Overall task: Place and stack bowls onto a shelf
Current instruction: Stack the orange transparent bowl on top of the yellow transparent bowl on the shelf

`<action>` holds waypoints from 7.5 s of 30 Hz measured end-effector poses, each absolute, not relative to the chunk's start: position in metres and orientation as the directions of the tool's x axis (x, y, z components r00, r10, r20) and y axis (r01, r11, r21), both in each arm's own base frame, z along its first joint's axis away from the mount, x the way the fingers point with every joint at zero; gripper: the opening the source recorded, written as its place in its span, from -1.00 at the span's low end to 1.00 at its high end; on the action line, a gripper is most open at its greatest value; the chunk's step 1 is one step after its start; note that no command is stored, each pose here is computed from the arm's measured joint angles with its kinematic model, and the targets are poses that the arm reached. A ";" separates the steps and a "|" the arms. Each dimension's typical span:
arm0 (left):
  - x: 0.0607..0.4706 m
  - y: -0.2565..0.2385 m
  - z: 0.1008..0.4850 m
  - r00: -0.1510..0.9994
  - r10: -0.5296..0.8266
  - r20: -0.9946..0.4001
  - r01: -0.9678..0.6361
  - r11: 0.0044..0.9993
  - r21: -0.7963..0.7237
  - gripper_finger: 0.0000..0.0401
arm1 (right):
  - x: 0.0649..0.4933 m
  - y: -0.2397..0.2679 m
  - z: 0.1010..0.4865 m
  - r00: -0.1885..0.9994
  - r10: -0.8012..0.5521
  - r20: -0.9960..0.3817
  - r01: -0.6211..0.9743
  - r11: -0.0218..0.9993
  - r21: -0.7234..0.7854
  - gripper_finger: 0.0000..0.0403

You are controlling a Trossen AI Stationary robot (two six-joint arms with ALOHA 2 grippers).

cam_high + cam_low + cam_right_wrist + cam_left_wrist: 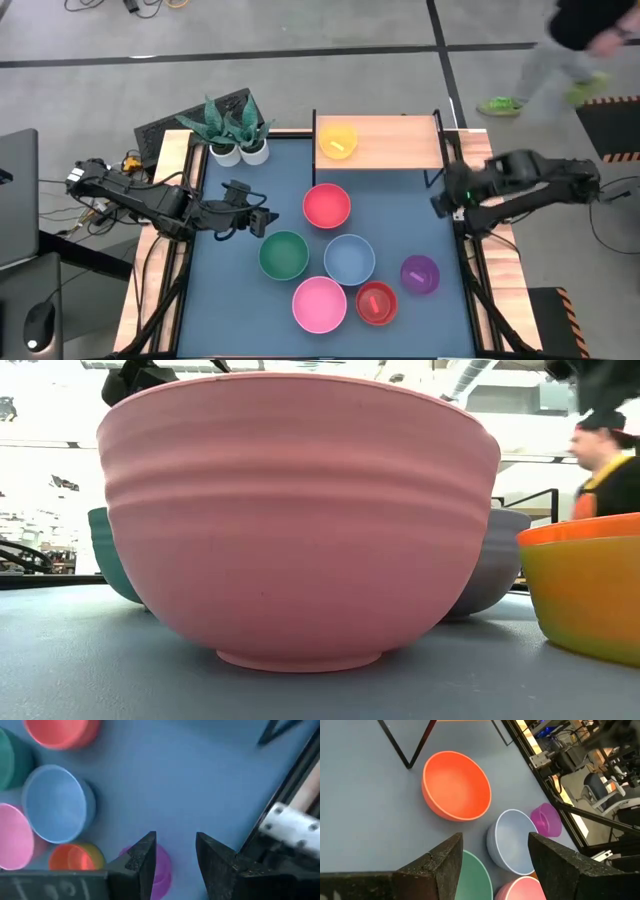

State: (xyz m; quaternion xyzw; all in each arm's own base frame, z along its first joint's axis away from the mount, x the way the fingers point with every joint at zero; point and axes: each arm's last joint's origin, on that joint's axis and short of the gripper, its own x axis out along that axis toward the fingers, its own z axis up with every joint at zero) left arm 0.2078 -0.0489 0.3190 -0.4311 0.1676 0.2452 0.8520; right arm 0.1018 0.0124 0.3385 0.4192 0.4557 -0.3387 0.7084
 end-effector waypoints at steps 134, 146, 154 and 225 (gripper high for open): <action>0.189 -0.044 0.319 0.789 0.239 -0.566 -0.578 0.603 -0.550 0.04 | 0.241 0.175 0.182 0.302 0.002 -0.953 0.371 0.921 0.120 -0.86; 0.189 -0.044 0.319 0.788 0.246 -0.564 -0.580 0.602 -0.548 0.04 | 0.256 0.168 0.209 0.303 -0.013 -0.953 0.339 0.936 0.095 -0.90; 0.189 -0.044 0.319 0.788 0.243 -0.565 -0.577 0.609 -0.543 0.04 | 0.256 0.154 0.207 0.239 -0.062 -0.969 0.373 0.927 0.032 -0.90; 0.190 -0.044 0.318 0.785 0.262 -0.562 -0.591 0.588 -0.552 0.04 | 0.188 -0.010 0.187 0.236 -0.123 -0.964 0.712 0.697 0.085 -0.91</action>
